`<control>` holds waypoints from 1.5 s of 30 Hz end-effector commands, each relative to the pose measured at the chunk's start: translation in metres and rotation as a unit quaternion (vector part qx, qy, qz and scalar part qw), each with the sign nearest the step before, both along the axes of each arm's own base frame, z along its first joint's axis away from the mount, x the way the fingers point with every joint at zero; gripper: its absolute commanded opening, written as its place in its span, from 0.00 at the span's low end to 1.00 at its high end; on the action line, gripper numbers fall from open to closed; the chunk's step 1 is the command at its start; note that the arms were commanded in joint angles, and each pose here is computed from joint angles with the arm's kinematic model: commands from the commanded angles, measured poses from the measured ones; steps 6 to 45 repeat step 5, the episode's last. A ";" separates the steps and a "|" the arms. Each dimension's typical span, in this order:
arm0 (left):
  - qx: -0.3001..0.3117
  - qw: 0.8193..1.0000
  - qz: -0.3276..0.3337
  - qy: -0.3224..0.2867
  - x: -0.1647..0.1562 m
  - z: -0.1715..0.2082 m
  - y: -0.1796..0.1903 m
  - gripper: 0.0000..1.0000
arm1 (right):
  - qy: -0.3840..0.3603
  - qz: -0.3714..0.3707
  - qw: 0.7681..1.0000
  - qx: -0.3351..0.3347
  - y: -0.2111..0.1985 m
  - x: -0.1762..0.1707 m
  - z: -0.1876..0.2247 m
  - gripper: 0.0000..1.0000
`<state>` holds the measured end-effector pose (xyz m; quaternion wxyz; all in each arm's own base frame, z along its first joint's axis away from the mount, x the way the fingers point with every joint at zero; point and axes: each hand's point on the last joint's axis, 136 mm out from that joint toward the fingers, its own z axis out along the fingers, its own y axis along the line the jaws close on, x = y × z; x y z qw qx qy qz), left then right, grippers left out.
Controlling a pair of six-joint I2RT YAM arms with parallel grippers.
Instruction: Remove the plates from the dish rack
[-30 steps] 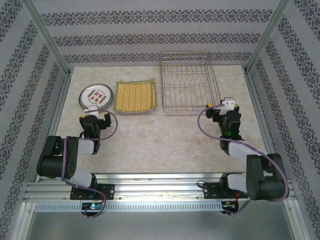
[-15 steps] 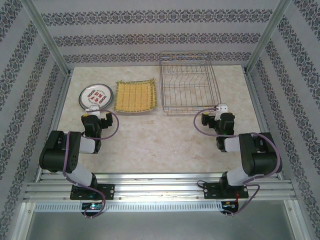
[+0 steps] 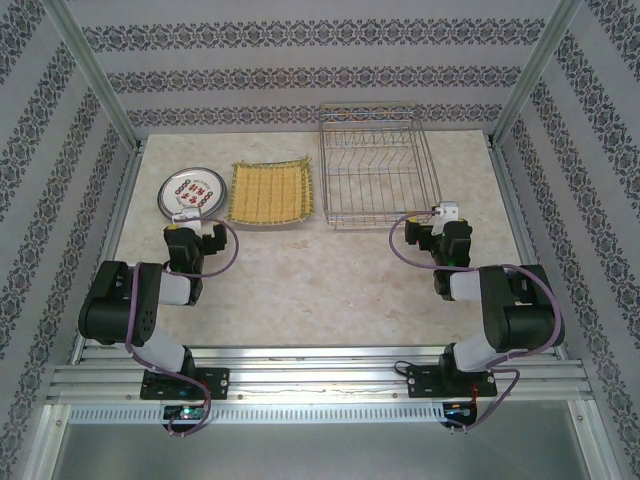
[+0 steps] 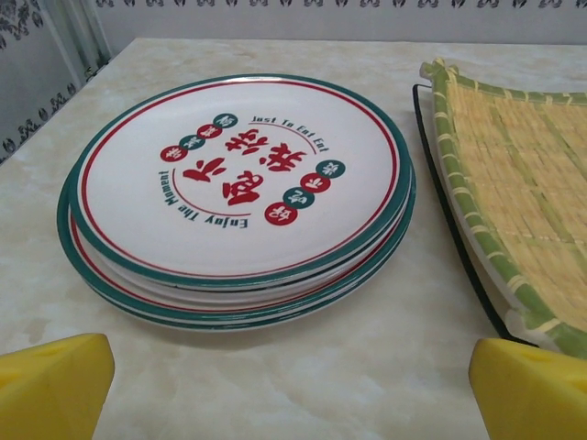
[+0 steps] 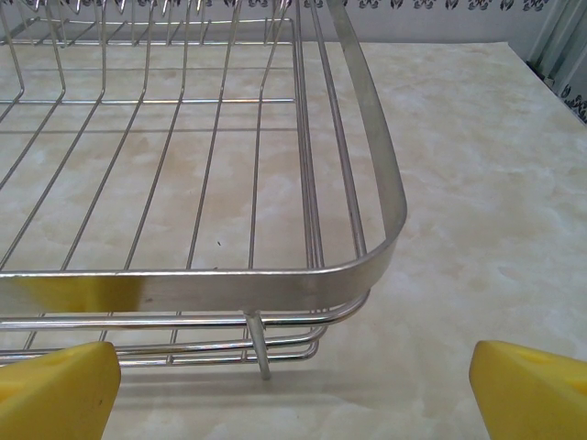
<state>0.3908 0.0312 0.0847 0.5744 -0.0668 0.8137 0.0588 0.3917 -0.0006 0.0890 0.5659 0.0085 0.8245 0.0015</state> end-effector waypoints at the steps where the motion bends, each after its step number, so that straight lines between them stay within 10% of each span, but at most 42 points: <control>1: 0.004 1.000 -0.017 -0.006 0.006 0.004 -0.007 1.00 | -0.022 0.008 1.000 0.002 0.005 0.007 0.014 0.98; 45: 0.004 1.000 -0.018 -0.005 0.006 0.004 -0.007 1.00 | -0.025 0.007 1.000 0.002 0.005 0.006 0.015 0.98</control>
